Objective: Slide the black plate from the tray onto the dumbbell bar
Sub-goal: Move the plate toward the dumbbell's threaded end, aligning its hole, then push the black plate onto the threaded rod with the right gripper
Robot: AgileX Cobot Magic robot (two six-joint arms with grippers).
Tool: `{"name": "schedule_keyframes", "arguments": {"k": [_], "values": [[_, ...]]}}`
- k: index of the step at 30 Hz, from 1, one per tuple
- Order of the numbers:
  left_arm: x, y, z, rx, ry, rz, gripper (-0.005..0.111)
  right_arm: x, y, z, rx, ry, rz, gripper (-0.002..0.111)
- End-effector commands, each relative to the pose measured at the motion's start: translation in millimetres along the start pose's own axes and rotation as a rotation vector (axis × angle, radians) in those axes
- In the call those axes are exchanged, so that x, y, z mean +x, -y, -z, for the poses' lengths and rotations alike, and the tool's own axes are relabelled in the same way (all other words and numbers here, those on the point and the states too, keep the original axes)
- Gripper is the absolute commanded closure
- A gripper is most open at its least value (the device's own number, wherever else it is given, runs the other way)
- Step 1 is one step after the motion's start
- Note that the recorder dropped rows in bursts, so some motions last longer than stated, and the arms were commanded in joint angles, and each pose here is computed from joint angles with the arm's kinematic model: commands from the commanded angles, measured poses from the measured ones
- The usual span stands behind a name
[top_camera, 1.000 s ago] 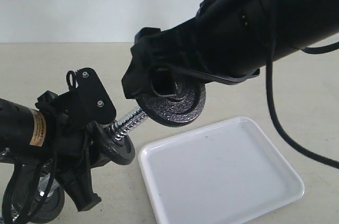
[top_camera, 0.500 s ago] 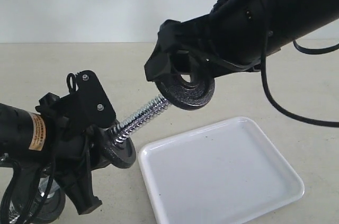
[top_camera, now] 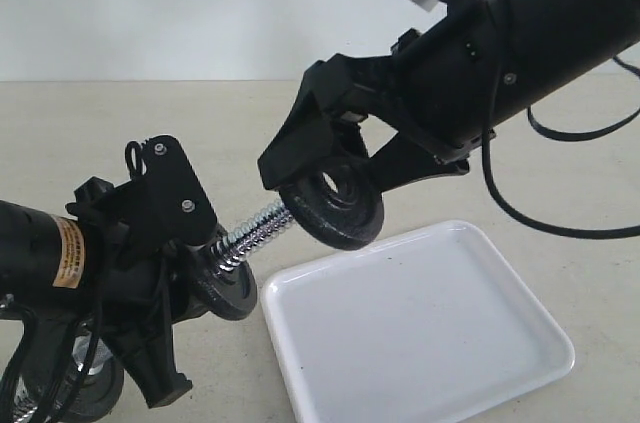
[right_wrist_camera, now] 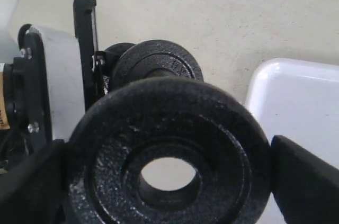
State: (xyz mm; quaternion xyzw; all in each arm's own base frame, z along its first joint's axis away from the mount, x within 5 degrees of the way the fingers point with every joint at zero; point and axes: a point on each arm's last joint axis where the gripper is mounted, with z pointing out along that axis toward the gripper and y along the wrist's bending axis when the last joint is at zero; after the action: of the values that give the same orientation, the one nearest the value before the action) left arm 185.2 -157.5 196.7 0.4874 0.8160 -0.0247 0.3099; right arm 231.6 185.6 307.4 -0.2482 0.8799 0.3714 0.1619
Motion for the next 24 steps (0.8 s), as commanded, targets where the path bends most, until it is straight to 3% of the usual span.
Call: {"name": "schedule_keyframes", "arguments": {"k": [1,24], "values": [[-56.0,-10.3,29.9,-0.099,0.587,-0.021,0.102,-5.9,-1.2,-10.5,-0.111,-0.005,-0.017,0.108],[-48.9,-7.1,27.0,-0.088,0.570,-0.016,0.102,-13.7,5.1,-14.3,-0.068,0.068,0.057,0.108]]}}
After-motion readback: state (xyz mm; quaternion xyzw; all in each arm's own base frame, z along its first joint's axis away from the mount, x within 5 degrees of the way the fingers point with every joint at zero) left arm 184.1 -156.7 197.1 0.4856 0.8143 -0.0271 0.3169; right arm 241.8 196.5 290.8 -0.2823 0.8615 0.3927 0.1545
